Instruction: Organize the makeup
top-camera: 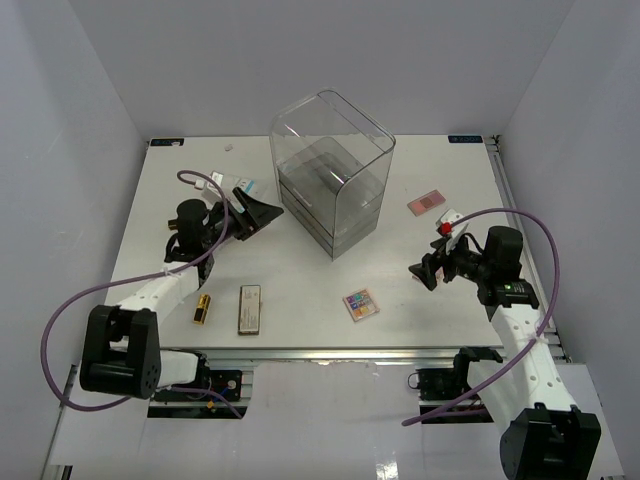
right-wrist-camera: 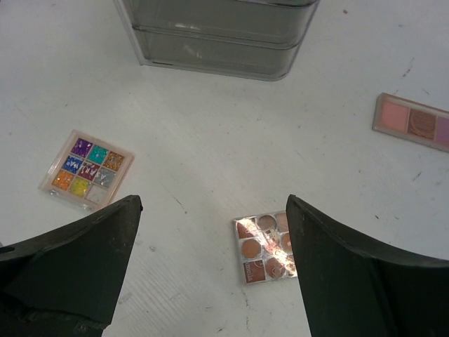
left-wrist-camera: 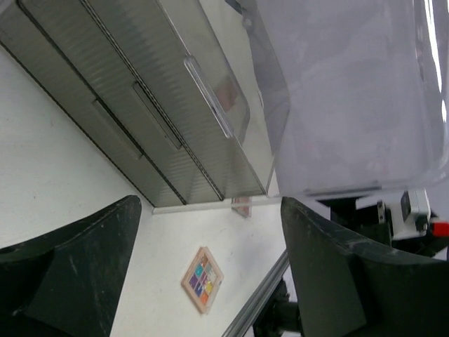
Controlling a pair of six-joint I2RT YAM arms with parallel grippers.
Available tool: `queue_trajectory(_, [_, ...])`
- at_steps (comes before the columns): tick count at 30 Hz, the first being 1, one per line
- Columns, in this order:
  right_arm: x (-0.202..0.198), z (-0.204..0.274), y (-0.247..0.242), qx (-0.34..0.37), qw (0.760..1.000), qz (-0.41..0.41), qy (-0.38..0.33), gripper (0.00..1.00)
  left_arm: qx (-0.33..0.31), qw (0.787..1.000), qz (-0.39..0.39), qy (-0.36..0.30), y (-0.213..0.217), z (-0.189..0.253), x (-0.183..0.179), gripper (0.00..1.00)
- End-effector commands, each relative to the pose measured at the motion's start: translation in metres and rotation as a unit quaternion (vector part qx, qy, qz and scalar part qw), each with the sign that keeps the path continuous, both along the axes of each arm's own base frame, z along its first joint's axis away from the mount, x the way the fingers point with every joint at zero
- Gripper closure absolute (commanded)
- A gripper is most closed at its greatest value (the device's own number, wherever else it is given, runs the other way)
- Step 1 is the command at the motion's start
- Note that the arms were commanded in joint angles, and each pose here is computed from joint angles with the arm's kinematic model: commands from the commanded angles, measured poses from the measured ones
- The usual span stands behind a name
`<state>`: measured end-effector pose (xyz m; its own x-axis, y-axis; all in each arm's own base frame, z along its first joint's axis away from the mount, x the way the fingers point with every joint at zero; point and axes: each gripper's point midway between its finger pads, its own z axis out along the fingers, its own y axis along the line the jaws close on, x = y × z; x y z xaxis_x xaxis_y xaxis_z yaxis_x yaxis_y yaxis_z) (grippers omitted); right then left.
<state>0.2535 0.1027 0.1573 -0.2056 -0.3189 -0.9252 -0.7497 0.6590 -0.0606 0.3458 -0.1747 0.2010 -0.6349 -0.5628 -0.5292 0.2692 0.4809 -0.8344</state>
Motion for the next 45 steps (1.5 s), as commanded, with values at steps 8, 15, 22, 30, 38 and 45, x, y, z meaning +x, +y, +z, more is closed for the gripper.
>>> queue_trajectory(8, [-0.022,0.017,0.02,-0.008,0.991,0.11,-0.08,0.05,-0.044,0.997,0.06,0.017,-0.028,0.015,0.06,0.25])
queue_trajectory(15, [-0.023,0.016,0.021,-0.01,0.989,0.119,-0.085,0.14,-0.051,0.996,0.066,0.027,-0.04,0.011,0.08,0.39])
queue_trajectory(22, [-0.023,0.015,0.021,-0.012,0.989,0.121,-0.087,0.17,-0.063,0.996,0.058,0.038,-0.047,0.002,0.088,0.51])
queue_trajectory(30, [-0.022,0.014,0.021,-0.013,0.989,0.121,-0.085,0.17,-0.082,0.995,0.042,0.044,-0.055,-0.005,0.091,0.57])
queue_trajectory(38, [-0.022,0.013,0.021,-0.013,0.989,0.121,-0.084,0.17,-0.095,0.995,0.031,0.032,-0.057,0.001,0.086,0.61])
queue_trajectory(45, [-0.022,0.011,0.021,-0.013,0.989,0.121,-0.081,0.17,-0.104,0.994,0.027,0.025,-0.057,0.003,0.082,0.64])
